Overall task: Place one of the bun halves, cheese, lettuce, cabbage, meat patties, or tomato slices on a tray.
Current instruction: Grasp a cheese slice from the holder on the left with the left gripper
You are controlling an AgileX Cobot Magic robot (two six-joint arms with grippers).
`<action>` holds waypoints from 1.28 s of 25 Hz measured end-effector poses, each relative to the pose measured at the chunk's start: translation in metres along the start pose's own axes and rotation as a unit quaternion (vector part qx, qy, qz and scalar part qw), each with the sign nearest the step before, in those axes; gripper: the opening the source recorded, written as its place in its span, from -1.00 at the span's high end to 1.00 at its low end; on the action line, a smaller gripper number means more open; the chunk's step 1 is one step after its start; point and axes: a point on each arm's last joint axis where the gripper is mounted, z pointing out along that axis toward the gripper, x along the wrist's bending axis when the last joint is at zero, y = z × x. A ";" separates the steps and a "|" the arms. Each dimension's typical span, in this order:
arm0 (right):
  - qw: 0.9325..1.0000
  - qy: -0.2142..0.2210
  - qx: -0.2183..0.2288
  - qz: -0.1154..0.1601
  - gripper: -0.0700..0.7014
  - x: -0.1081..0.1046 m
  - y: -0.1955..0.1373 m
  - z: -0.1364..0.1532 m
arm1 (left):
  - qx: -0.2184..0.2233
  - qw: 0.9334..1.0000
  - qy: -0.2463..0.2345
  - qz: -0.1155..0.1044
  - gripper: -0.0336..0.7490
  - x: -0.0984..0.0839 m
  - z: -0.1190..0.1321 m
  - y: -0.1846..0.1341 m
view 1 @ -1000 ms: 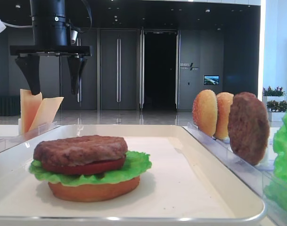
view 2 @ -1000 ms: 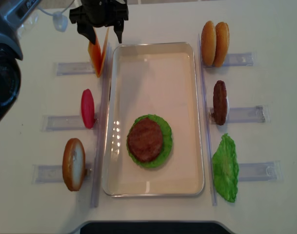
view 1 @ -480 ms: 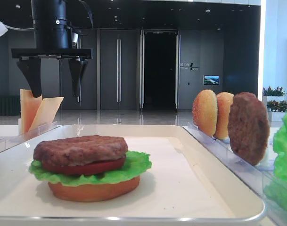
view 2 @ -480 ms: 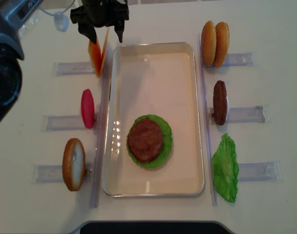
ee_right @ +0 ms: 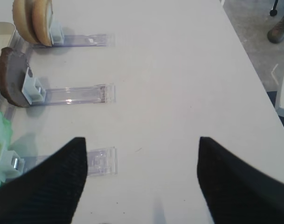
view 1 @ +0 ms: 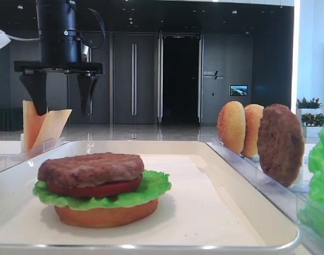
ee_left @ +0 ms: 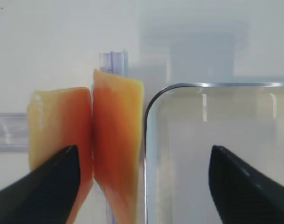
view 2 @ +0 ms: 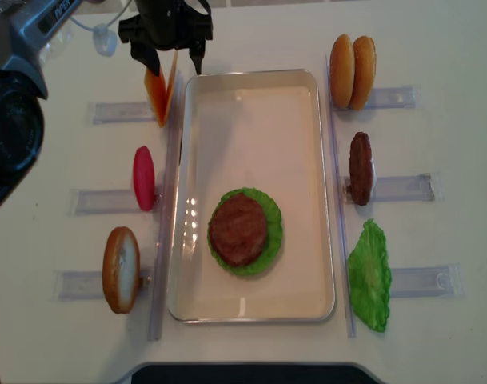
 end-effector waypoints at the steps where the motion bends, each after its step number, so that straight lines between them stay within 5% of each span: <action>1: 1.000 0.000 0.000 0.000 -0.49 0.000 0.000 0.000 | 0.001 1.000 0.002 0.001 -0.77 0.000 0.002 0.000; 10: 1.000 0.000 0.000 0.000 -0.49 0.000 0.000 0.000 | 0.008 1.000 0.008 0.004 -0.75 -0.001 0.012 -0.001; 32: 1.000 0.000 0.000 0.000 -0.49 0.000 0.000 0.000 | 0.002 1.000 0.016 0.009 -0.19 0.001 0.012 0.001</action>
